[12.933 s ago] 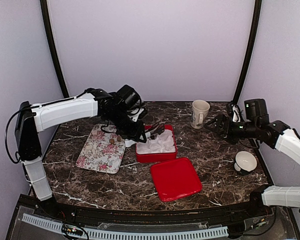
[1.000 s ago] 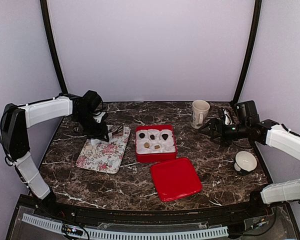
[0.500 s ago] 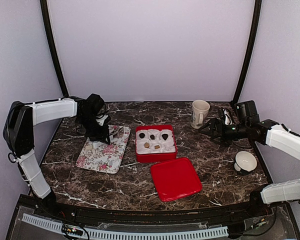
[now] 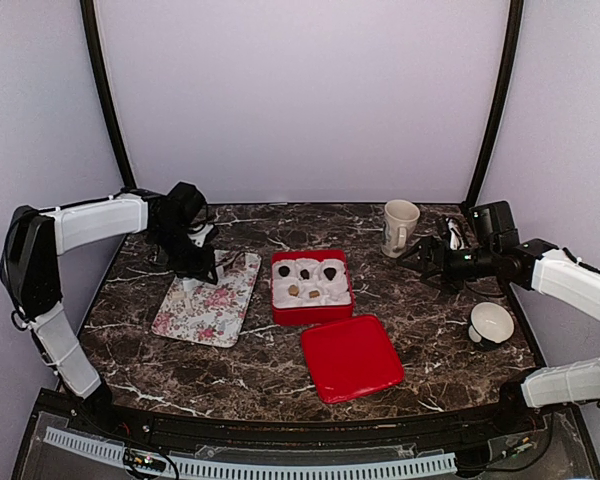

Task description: Pack the chocolate

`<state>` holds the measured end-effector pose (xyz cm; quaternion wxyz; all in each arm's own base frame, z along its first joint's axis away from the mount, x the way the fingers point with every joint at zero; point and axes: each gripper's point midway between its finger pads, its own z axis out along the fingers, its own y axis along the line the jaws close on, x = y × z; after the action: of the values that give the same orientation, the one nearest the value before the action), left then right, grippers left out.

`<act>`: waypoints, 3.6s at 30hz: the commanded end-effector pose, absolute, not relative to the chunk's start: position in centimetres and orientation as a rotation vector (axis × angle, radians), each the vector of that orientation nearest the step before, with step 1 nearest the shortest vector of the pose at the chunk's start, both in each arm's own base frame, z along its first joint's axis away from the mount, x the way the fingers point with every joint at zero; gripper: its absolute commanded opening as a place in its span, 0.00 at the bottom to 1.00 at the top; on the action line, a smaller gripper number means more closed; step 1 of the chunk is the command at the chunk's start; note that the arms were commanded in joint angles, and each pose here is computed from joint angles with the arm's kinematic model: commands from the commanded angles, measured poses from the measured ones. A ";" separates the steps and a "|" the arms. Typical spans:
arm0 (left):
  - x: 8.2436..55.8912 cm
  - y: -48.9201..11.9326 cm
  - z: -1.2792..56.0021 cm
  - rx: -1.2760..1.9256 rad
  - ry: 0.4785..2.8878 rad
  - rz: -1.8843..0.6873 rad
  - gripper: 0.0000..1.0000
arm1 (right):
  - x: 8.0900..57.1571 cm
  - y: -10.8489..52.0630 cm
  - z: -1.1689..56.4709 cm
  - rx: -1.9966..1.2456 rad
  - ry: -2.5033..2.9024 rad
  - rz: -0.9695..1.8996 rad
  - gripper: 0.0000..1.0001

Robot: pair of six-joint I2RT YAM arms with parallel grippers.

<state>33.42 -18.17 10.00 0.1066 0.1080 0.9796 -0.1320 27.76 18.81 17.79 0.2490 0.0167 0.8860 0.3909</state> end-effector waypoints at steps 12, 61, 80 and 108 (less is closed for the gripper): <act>32.0 -21.9 20.5 0.461 2.551 -0.567 0.20 | 28.2 18.9 19.4 0.024 2.353 1.082 1.00; 27.7 -37.8 13.0 0.961 2.588 -0.657 0.32 | 27.1 18.2 18.9 0.064 2.364 1.066 1.00; 28.4 -31.4 19.0 0.736 2.561 -0.669 0.33 | 27.3 18.5 19.0 0.057 2.350 1.086 1.00; 30.8 -8.2 14.0 -0.141 2.858 -0.456 0.34 | 27.7 19.0 18.7 0.053 2.363 1.115 1.00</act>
<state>30.83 -8.57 14.59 0.1397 -0.0439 0.9790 -0.1419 27.34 19.02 18.12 0.2496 0.0178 0.8788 0.4063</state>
